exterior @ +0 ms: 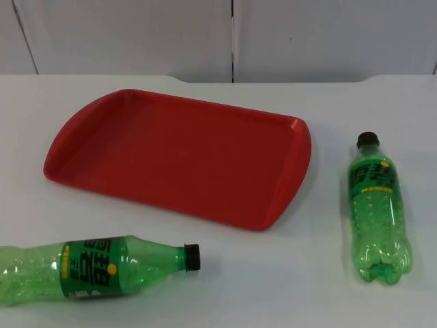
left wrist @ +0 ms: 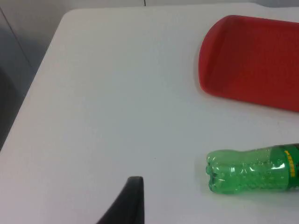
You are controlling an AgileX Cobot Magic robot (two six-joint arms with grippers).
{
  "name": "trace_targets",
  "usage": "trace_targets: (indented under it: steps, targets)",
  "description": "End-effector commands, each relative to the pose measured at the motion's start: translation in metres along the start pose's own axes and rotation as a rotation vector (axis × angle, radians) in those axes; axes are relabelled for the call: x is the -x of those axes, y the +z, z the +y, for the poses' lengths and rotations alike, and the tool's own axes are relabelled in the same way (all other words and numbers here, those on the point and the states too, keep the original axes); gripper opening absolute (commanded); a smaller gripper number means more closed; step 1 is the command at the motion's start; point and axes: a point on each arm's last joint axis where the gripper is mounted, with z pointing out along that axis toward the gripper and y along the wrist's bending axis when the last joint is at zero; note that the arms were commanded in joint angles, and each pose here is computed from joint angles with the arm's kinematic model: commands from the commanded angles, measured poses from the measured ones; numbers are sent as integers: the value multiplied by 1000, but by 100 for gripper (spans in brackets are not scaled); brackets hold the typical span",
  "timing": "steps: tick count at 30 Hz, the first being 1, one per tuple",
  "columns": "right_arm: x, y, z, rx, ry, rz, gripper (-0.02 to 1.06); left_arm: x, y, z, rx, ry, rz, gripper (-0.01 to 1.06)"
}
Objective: Place the bottle upright on the tray.
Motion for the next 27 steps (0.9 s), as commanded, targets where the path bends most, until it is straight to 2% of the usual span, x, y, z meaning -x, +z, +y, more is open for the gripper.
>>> trace_targets:
  steps: [1,14,27]
  targets:
    - [-2,1,0,-4,3,2,102,8,-6,0,-5,-6,-48,105]
    - [-2,1,0,-4,3,2,102,62,-4,-2,-32,-22,-107,105]
    - [-2,1,0,-4,3,2,102,109,30,-2,-32,-14,-88,105]
